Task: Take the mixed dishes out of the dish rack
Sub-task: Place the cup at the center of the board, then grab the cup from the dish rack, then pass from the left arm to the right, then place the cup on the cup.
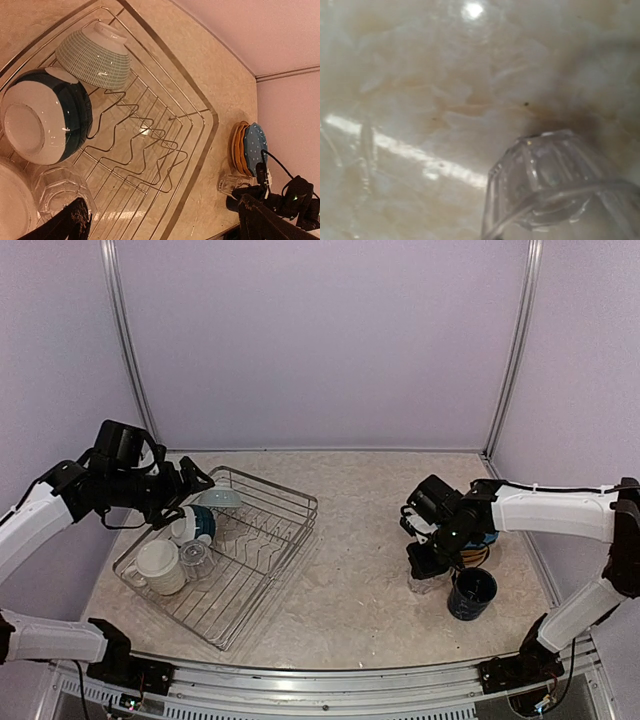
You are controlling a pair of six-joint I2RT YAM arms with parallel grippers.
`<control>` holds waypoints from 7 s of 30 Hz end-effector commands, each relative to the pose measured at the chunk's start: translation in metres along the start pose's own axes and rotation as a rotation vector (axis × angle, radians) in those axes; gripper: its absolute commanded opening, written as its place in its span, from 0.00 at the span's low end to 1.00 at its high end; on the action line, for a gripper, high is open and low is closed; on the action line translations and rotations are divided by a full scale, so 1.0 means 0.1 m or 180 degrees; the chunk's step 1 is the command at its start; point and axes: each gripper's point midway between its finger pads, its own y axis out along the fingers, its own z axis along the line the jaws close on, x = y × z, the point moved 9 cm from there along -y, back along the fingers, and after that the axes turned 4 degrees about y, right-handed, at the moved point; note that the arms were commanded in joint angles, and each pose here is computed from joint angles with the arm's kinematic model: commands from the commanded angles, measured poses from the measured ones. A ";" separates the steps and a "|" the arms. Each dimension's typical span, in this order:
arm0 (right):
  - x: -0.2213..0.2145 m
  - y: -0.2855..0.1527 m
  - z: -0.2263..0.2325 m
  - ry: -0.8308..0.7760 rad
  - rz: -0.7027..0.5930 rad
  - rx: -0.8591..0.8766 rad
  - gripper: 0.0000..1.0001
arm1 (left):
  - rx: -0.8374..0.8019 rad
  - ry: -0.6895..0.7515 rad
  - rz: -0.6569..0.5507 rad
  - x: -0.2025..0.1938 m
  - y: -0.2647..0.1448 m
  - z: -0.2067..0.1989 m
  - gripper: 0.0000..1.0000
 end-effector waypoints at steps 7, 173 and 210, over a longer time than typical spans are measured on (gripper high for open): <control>-0.09 0.12 -0.12 -0.0062 0.0190 -0.0402 0.24 | 0.0781 -0.0010 0.0916 -0.24 0.15 0.19 0.99; 0.05 -0.96 0.06 -0.0073 -0.0359 -0.0372 0.00 | -0.1070 0.1900 -0.0256 0.33 -0.18 -0.64 0.99; 0.96 -1.19 0.33 -0.0504 -0.1951 0.0201 0.86 | 0.0149 0.0862 0.0147 0.00 0.00 -0.21 0.99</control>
